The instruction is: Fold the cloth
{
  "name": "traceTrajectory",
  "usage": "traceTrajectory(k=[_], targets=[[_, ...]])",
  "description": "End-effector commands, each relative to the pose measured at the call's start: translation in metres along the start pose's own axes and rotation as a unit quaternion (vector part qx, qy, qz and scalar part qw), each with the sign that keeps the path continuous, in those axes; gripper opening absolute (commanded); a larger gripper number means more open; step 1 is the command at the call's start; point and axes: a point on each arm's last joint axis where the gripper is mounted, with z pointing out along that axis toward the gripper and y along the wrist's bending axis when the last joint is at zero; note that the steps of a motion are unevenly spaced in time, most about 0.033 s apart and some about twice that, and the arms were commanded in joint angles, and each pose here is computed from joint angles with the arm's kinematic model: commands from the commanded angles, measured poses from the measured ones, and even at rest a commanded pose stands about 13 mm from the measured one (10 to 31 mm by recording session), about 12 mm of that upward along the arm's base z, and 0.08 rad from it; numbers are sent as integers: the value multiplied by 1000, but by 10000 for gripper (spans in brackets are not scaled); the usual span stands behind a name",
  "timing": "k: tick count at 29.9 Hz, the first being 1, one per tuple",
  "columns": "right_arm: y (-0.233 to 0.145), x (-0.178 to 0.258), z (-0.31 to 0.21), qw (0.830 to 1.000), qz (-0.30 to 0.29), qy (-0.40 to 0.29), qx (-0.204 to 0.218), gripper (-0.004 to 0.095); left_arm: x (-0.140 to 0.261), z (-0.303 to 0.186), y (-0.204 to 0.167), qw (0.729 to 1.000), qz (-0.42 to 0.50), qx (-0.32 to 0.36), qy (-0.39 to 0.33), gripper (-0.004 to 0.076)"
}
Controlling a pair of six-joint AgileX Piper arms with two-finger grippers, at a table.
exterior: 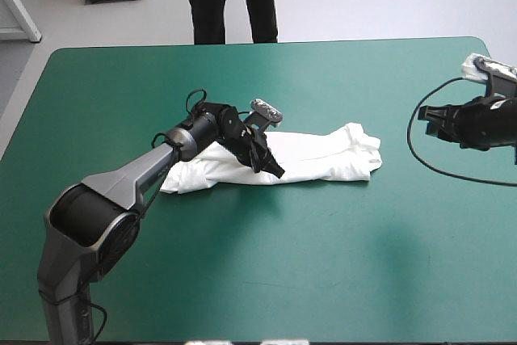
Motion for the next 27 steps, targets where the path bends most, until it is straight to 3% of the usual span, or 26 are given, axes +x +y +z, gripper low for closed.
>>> traceTrajectory(k=[1, 5, 11, 17, 27], targets=[[4, -13, 15, 998, 12, -2, -54, 531, -14, -16, -5, 999, -7, 1, -41, -10], [-2, -17, 52, 995, 16, 56, -87, 632, -13, -10, -5, 999, -13, 5, -36, -10], [-8, -24, 89, 989, 17, 75, -126, 633, -12, -10, -5, 999, -18, 6, -34, -10], [-19, -24, 127, 987, 8, 104, -122, 633, -15, -14, -6, 999, -15, 12, -28, -10], [-15, -14, 179, 977, -5, 153, -151, 633, -23, -24, -6, 999, -3, 4, -38, -10]])
